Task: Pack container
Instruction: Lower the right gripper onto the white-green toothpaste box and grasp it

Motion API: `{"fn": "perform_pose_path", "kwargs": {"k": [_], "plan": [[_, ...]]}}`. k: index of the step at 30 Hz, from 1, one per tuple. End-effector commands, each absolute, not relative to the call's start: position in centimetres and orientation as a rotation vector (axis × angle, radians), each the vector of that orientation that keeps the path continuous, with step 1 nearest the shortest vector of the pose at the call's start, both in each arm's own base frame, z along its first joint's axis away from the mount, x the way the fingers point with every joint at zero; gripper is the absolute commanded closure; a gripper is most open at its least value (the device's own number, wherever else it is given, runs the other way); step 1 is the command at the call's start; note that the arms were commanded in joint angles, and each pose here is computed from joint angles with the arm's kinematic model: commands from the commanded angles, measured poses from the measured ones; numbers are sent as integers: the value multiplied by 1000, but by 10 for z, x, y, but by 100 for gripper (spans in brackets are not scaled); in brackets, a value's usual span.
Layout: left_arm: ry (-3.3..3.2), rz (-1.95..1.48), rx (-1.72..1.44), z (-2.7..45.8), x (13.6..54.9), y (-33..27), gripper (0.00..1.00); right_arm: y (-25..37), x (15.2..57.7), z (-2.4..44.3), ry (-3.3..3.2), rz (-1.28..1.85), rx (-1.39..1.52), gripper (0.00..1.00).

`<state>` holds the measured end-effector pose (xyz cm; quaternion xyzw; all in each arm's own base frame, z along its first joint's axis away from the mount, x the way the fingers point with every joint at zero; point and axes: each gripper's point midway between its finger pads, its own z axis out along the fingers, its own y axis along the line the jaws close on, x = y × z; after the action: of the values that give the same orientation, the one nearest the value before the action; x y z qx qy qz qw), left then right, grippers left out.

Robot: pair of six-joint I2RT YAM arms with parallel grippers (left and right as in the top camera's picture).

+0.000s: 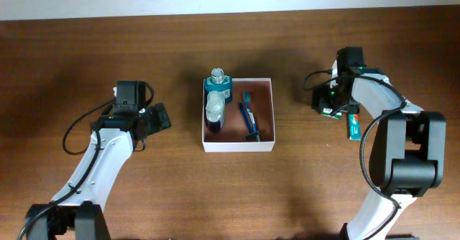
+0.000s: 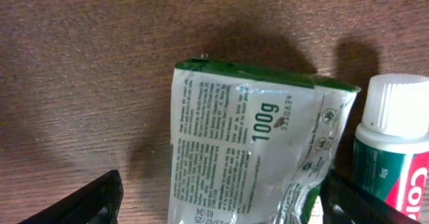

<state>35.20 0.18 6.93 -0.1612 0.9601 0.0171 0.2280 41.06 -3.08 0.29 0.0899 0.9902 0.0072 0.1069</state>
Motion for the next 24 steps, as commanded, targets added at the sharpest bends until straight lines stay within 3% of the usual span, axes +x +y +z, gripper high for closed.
{"fn": "perform_pose_path", "kwargs": {"k": [1,15,24], "plan": [[2656,63,-437,65,350,4,0,-35,406,-5,2932,3,294,25],[2656,63,-437,65,350,4,1,-35,405,-5,2936,3,293,50],[2656,63,-437,65,350,4,0,-25,405,-4,2940,85,287,53]]}}
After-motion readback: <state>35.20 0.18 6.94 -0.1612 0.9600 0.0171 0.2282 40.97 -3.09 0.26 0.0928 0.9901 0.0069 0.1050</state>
